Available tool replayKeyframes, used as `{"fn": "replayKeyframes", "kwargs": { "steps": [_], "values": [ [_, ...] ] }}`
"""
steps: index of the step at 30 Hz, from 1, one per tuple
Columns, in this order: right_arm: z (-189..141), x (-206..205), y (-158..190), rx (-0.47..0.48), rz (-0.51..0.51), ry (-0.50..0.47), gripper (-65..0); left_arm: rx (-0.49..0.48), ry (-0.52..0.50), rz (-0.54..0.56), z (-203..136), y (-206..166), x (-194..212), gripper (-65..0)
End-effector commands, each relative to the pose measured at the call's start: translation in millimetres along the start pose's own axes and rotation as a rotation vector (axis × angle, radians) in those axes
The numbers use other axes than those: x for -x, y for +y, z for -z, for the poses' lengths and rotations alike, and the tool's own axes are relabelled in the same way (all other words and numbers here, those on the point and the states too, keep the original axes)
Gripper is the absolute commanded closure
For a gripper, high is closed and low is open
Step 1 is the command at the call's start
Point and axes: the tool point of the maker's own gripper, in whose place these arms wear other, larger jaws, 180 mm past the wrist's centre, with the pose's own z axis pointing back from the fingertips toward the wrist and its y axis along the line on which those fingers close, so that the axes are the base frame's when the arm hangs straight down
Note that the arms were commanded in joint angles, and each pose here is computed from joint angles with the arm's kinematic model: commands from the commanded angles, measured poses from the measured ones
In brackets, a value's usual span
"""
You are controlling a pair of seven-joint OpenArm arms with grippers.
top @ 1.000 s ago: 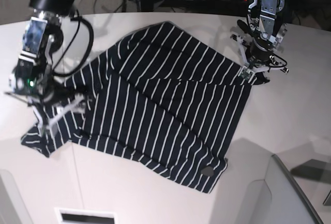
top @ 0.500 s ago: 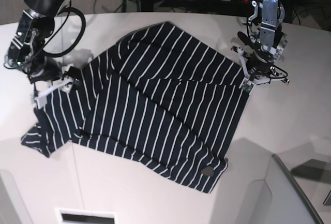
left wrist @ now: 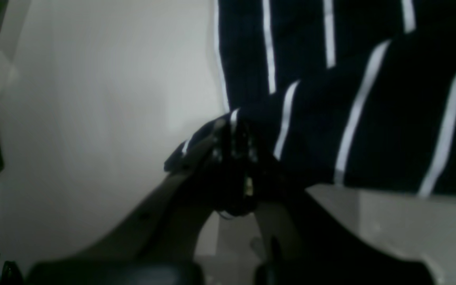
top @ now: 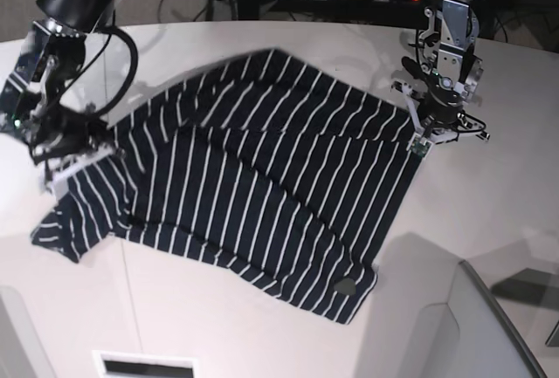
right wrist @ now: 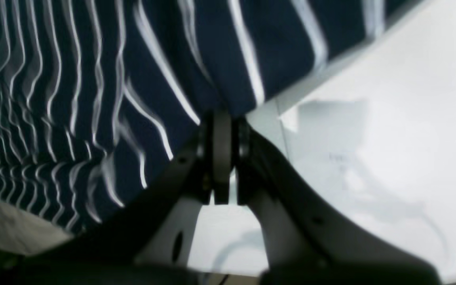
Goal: Layout the t-shirt on the table in an organized manner, then fold the t-shirt properly
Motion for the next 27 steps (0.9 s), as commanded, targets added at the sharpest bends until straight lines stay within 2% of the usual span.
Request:
{"fn": "replayKeyframes", "kwargs": {
  "steps": [1,9,13,15,17,19,21,23,25,27],
  "values": [
    [-6,-22,26,-0.044,-0.023,-0.052,-0.6,0.009,0.035,0.008,-1,-1,8,0.0],
    [-8,-59,139,-0.081,-0.056,-0.073,-0.8,0.01,0.038,0.011,-1,-1,10,0.0],
    [22,-63,180,-0.05,-0.133,0.017,-1.2,0.015,0.043,0.016,-4,-4,14,0.0],
    [47,-64,185,0.0,-0.188,0.056,-1.5,0.016,0.047,0.017,-4,-4,16,0.0],
    [67,-71,187,0.048,-0.238,0.039,-2.4,0.016,0.05,0.019,-5,-4,18,0.0],
    [85,-79,184,0.105,-0.331,-0.017,-7.2,0.015,0.052,0.018,-5,-4,18,0.0],
    [97,-80,192,0.124,-0.508,-0.058,-19.2,0.014,0.058,0.017,-5,-3,21,0.0],
    [100,-74,193,0.128,-0.659,-0.038,-34.2,0.016,0.062,0.017,-6,-4,24,0.0],
    [94,-73,185,0.134,-0.675,-0.009,-45.2,0.017,0.063,0.017,-6,-5,25,0.0],
    [81,-69,173,0.099,-0.619,-0.026,-45.8,0.016,0.062,0.018,-6,-4,25,0.0]
  ]
}}
